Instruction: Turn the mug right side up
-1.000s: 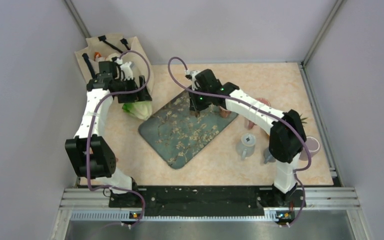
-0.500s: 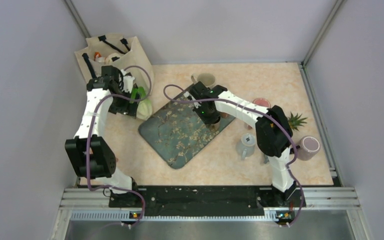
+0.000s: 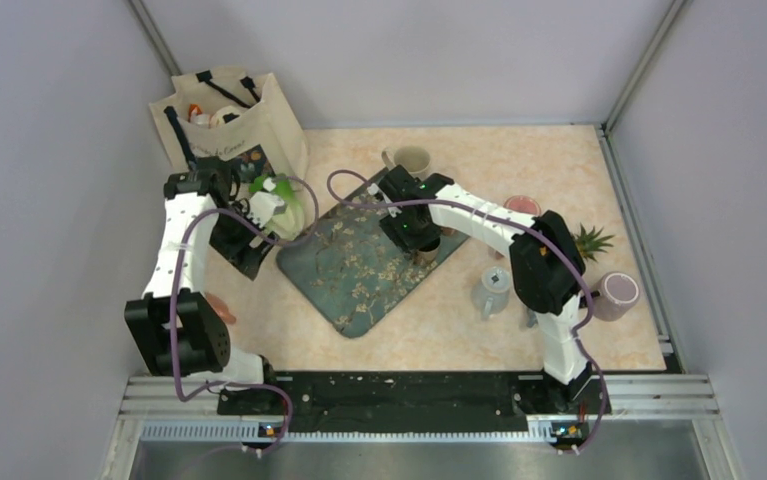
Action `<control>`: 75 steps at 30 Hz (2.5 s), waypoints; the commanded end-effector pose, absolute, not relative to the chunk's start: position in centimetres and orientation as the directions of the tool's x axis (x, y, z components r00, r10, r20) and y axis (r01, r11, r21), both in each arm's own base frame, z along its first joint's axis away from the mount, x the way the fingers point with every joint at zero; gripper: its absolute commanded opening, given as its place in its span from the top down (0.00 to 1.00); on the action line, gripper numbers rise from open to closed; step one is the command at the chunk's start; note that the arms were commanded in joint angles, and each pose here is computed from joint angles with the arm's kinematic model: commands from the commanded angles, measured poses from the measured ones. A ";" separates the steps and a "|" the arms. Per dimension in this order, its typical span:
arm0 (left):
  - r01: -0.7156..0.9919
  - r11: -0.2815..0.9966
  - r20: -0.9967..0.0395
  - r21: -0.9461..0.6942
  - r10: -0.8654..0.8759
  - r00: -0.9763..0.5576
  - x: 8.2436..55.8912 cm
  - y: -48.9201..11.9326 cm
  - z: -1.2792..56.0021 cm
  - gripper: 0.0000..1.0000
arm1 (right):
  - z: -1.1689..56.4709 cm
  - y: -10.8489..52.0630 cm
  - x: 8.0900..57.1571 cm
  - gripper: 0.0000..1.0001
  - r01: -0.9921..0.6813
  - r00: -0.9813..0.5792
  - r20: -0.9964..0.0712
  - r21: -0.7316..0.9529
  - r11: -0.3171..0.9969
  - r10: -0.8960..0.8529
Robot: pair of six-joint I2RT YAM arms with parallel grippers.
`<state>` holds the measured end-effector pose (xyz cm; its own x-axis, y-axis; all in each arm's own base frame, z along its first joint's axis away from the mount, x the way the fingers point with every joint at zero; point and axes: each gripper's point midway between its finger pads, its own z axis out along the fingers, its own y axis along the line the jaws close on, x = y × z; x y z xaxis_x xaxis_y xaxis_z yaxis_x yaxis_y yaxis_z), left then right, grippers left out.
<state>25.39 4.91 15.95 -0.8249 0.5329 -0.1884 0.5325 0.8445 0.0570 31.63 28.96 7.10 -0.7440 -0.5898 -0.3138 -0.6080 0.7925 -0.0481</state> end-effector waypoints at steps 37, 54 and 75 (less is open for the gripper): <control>0.994 -0.103 0.146 -0.028 0.984 0.106 20.1 11.9 5.9 0.40 | 20.6 30.0 30.5 0.24 -0.594 -0.659 -0.644 0.128 0.794 -0.389; 0.872 0.486 -0.346 0.051 0.828 -0.442 27.5 5.6 15.2 1.00 | 23.9 33.0 30.4 0.19 -0.649 -0.610 -0.732 0.243 0.721 -0.303; 0.675 0.523 -0.832 -0.519 -0.128 -0.540 33.3 -11.5 34.7 1.00 | 31.1 43.1 28.8 0.01 -0.782 -0.518 -0.855 0.474 0.404 0.000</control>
